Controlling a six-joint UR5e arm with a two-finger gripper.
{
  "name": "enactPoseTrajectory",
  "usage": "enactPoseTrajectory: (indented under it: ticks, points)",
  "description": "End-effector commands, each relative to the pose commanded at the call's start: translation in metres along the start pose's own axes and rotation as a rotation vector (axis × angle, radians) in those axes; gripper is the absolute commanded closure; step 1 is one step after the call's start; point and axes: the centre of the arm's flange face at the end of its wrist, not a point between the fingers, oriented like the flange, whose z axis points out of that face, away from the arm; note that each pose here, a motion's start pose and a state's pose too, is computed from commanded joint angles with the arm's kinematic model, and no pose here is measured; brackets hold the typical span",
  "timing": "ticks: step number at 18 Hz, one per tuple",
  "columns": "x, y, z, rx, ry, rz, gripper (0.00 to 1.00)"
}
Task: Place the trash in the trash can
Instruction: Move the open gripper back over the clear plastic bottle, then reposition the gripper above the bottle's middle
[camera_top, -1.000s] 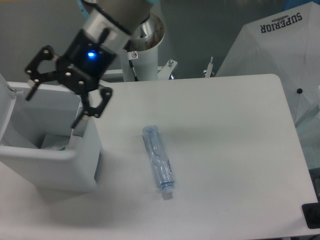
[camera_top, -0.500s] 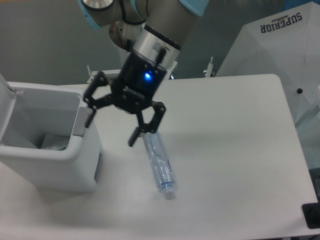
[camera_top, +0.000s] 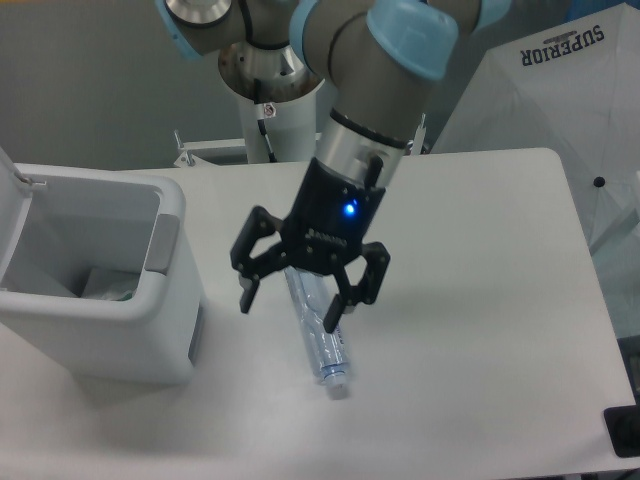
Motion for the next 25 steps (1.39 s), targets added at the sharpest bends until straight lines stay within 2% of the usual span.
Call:
enactPoseTrajectory:
  ticks: [4, 8, 10, 16, 19, 25]
  points:
    - [-0.049, 0.01, 0.038, -0.086, -0.096, -0.051, 0.0]
    - [-0.063, 0.016, 0.057, -0.128, -0.11, -0.071, 0.0]
    - [-0.07, 0.019, 0.068, -0.17, -0.15, -0.078, 0.0]
    - [-0.064, 0.007, 0.131, -0.388, -0.241, -0.059, 0.0]
    - [-0.069, 0.013, 0.162, -0.492, -0.293, -0.05, 0.0]
    - [-0.074, 0.029, 0.196, -0.577, -0.354, -0.026, 0.03]
